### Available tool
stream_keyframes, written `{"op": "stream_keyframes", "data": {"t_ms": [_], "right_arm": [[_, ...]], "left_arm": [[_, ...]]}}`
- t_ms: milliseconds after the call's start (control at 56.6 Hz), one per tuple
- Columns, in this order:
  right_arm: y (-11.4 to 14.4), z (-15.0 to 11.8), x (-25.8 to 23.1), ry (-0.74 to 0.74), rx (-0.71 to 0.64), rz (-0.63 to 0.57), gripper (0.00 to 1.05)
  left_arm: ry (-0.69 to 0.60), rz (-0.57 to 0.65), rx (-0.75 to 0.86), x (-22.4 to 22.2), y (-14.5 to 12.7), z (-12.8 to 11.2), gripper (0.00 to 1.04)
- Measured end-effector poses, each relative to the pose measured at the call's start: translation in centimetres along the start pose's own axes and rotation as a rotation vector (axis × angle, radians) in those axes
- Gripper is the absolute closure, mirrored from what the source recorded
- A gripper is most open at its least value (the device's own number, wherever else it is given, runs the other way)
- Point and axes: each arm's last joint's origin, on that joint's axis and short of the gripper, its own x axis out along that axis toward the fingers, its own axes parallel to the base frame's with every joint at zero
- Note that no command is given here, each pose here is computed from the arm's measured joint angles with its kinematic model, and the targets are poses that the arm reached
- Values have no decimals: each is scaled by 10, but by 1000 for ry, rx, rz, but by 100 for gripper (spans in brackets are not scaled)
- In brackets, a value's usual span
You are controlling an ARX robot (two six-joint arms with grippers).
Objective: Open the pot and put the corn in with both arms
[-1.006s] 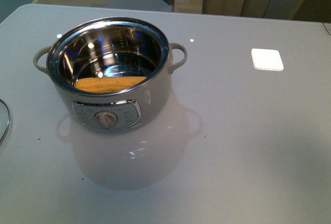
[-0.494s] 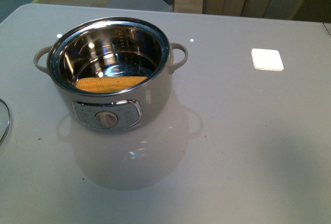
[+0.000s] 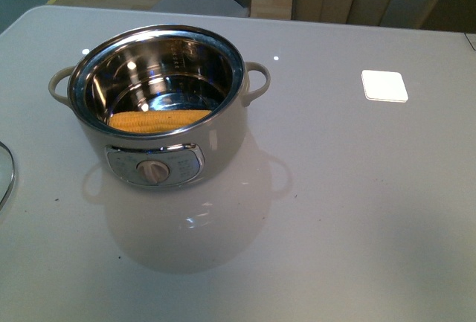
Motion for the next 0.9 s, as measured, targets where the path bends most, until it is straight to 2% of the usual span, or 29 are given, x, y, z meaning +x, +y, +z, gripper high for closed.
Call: {"op": "stream_keyframes", "data": {"t_ms": [900], "right_arm": [[0,-4,-27,26,0,-2,103]], "left_arm": [[0,0,0,0,0,0,7]]}}
